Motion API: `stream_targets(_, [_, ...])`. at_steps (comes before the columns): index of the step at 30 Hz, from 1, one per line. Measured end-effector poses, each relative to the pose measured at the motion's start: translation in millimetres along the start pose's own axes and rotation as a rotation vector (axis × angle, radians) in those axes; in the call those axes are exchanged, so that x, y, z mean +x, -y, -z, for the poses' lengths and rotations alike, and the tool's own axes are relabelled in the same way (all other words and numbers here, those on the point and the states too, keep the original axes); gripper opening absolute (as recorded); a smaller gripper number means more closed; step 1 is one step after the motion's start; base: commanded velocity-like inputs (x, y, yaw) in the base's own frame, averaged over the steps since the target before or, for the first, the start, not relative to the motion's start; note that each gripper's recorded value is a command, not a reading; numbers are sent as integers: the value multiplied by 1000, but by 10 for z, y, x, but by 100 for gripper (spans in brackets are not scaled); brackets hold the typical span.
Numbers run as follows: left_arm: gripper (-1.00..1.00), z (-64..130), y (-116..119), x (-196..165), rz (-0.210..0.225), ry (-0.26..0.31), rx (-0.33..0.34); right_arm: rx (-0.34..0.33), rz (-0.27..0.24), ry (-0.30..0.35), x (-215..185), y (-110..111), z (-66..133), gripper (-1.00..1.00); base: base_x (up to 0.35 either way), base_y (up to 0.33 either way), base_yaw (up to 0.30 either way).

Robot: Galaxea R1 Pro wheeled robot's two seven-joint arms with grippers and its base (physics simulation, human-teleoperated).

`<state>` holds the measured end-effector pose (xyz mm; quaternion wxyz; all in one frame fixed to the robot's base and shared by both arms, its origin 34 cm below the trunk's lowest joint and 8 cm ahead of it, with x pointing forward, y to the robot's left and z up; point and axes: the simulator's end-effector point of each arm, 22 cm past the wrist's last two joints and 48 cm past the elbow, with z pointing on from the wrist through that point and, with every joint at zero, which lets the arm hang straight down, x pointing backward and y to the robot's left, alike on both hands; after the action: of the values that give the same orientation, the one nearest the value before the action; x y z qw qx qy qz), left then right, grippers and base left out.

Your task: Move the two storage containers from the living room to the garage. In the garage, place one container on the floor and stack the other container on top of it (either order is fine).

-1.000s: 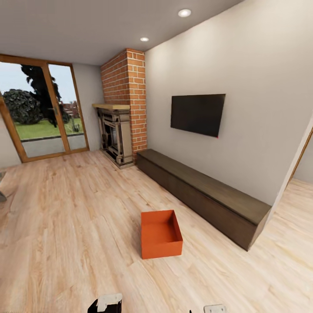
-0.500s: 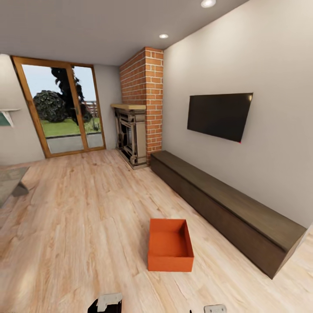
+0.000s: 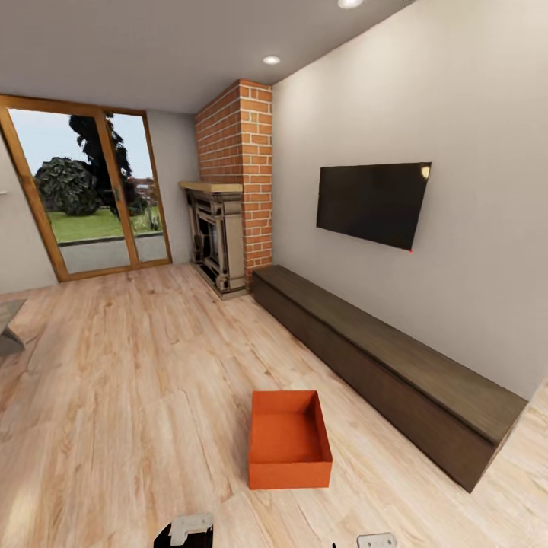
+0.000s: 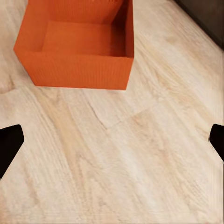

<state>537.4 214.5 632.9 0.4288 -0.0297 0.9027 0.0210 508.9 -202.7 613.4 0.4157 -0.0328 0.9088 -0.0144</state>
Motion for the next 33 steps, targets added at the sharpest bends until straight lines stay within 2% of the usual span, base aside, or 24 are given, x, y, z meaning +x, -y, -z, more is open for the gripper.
stream_targets(8, [100, 1, 3, -1, -4, 1, 1, 0, 0, 0, -1, -1, 0, 100, 327, -29, -131])
stream_targets(22, [100, -2, -14, -5, 1, 1, -2, -1, 1, 0, 0, -2, 0, 100, 308, 167, -266])
stream_targets(33, [100, -5, -34, -1, 7, -1, -7, -1, 1, 0, 0, -2, -2, 100, 231, 15, -45])
